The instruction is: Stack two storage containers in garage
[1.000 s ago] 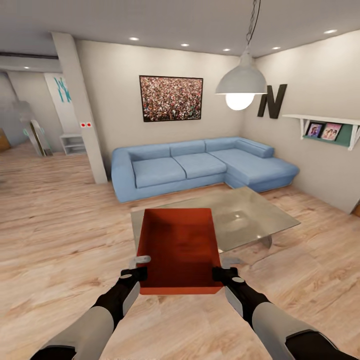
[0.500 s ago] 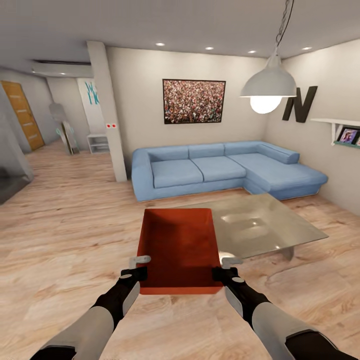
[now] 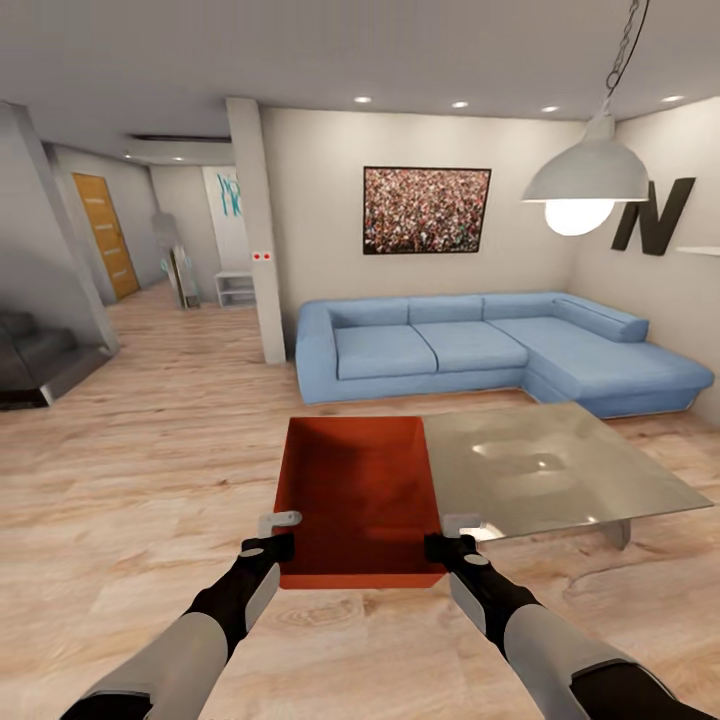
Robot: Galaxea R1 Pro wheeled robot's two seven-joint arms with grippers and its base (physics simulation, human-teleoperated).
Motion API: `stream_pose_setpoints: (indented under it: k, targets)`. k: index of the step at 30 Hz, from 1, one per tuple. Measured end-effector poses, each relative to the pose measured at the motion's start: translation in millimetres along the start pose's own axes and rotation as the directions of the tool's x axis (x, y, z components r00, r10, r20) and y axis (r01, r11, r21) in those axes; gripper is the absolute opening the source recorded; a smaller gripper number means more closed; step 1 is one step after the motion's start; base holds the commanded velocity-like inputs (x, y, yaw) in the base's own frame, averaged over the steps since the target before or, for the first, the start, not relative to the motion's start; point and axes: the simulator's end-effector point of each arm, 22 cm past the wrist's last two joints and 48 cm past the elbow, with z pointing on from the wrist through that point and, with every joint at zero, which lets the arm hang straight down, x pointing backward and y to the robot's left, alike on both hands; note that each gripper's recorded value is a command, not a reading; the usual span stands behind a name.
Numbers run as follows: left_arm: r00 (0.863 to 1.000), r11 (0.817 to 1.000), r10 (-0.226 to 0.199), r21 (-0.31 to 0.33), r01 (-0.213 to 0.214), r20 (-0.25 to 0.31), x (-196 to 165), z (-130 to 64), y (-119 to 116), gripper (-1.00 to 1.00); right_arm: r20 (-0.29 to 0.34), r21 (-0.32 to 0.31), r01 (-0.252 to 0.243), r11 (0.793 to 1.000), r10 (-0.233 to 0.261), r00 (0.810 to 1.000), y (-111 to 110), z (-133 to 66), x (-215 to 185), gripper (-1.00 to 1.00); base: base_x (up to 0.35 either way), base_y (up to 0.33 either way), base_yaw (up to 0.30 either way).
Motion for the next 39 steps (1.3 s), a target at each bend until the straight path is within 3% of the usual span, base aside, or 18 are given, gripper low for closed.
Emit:
stream_pose_setpoints:
  k: [39]
  targets:
    - [0.999, 1.0, -0.005, 0.004, 0.005, 0.043, -22.9, -13.6, -1.7, -1.0, 0.044, 0.0, 0.002, 1.0, -0.002, 0.999, -0.2, -11.7, -24.5, -1.0, 0.0, 0.0, 0.224]
